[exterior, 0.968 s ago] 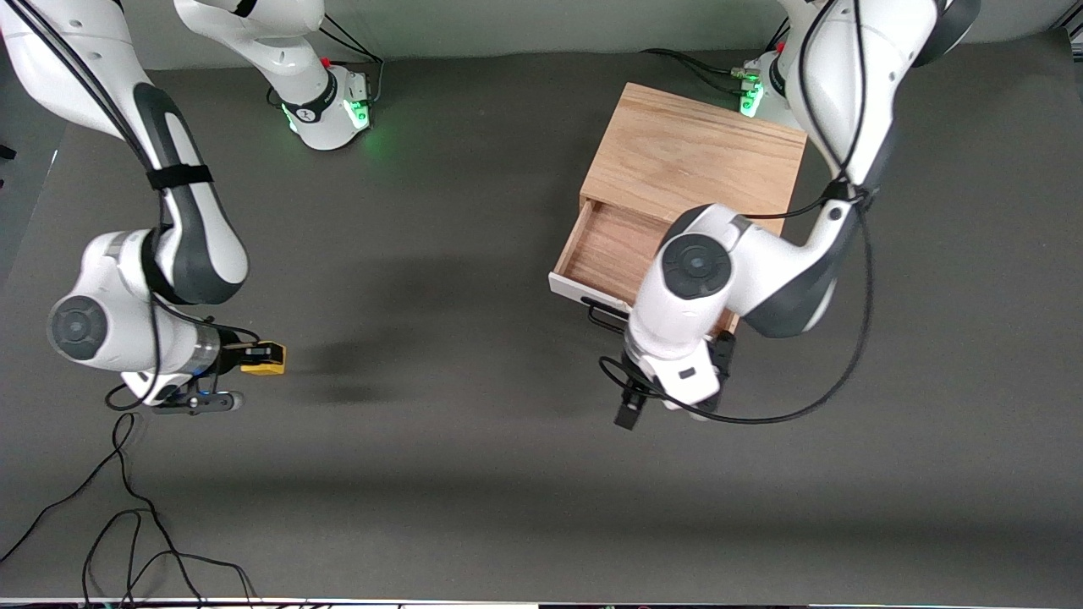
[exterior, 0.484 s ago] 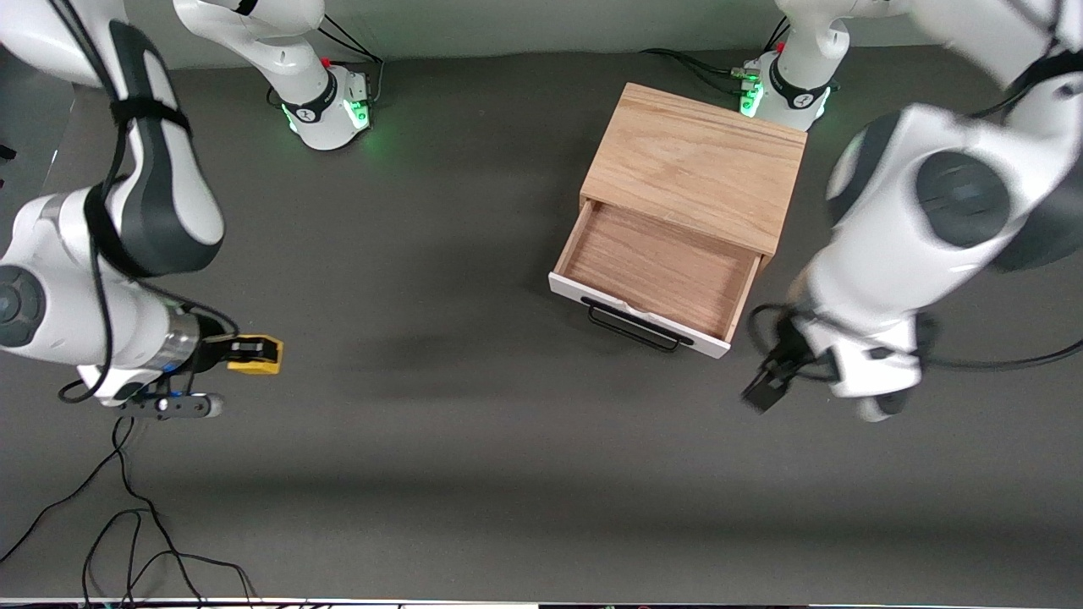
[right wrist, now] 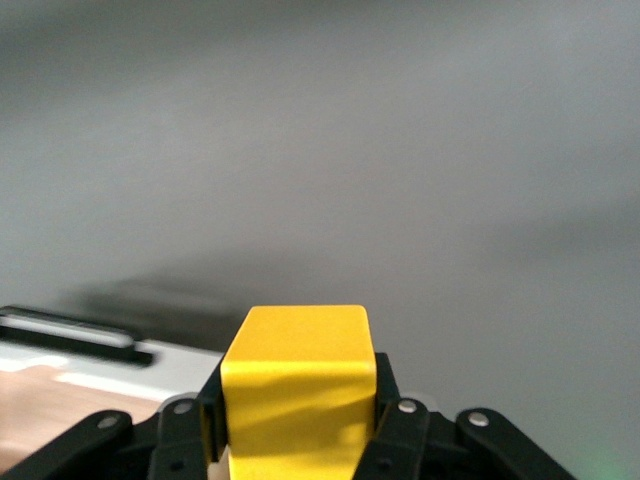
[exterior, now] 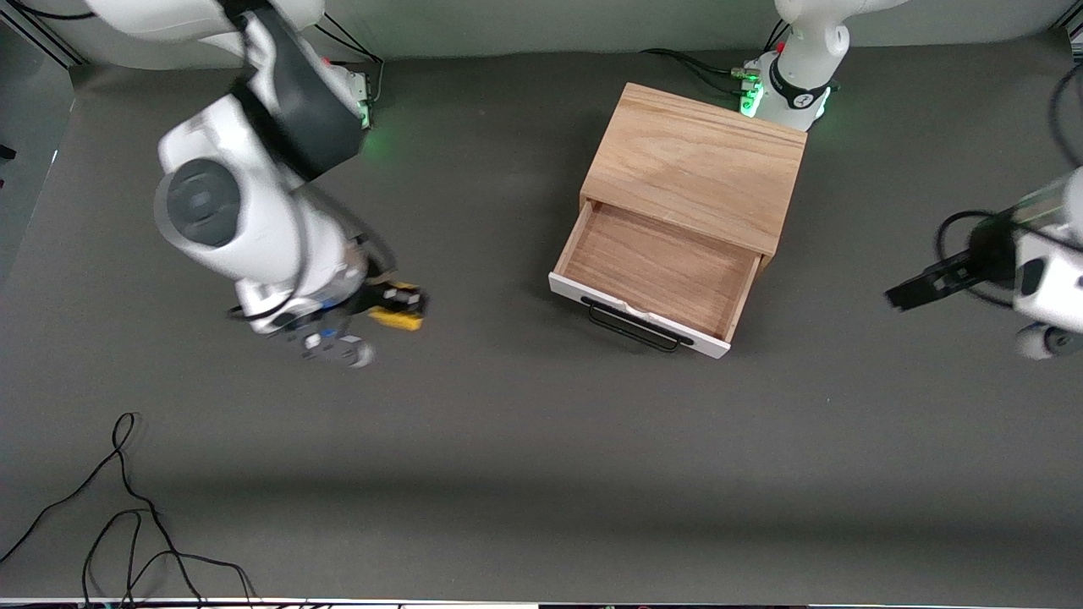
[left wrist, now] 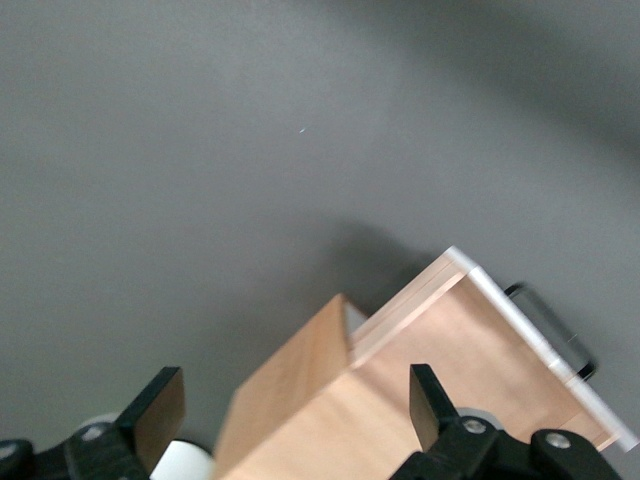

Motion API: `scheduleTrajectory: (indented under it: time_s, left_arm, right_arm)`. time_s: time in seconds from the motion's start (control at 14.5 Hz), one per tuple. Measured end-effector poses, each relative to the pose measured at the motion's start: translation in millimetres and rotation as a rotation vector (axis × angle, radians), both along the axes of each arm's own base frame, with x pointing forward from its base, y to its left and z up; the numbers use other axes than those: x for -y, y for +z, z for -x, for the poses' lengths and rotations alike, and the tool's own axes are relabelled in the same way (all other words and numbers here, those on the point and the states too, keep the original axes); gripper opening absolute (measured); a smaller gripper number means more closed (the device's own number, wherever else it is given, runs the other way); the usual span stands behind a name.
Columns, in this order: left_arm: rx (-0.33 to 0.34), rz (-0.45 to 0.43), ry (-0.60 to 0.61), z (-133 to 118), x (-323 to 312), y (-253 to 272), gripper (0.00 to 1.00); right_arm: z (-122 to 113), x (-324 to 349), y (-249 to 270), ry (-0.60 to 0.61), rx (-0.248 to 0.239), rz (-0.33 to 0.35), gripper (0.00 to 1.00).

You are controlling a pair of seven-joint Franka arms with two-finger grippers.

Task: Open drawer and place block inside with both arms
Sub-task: 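Raise the left gripper while the right gripper carries the cube over the drawer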

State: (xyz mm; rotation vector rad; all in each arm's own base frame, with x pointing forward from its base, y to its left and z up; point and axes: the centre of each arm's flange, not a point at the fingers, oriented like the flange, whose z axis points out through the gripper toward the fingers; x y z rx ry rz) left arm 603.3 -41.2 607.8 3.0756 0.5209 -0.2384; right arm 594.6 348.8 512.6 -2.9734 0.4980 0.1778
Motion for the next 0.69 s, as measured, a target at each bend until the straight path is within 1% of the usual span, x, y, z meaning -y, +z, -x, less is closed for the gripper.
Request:
scheduleTrajectory:
  time_s: [0.14,0.28,0.35,0.48,0.62,0.69]
  left_arm:
    - [-0.019,0.001,-0.134,19,-18,3,1.0]
    - [-0.032,-0.006,-0.222,39,-27,1,1.0]
    - [-0.032,-0.013,-0.245,47,-27,1,1.0]
    - [-0.028,-0.027,-0.265,59,-23,0,1.0]
    - [-0.022,-0.033,-0.27,62,-22,-3,1.0]
    - [-0.017,-0.033,-0.273,61,-22,-6,1.0]
  right_arm:
    - [24,-67,7,-0.04,0.01,-0.033,0.56]
    - [50,-128,6,-0.073,0.038,-0.078,0.56]
    - [65,-156,2,-0.083,0.063,-0.088,0.56]
    - [96,-207,-18,-0.09,0.117,-0.085,0.56]
    - [121,-248,-53,-0.093,0.155,-0.075,0.56]
    - [128,-261,-75,-0.088,0.166,-0.065,0.56]
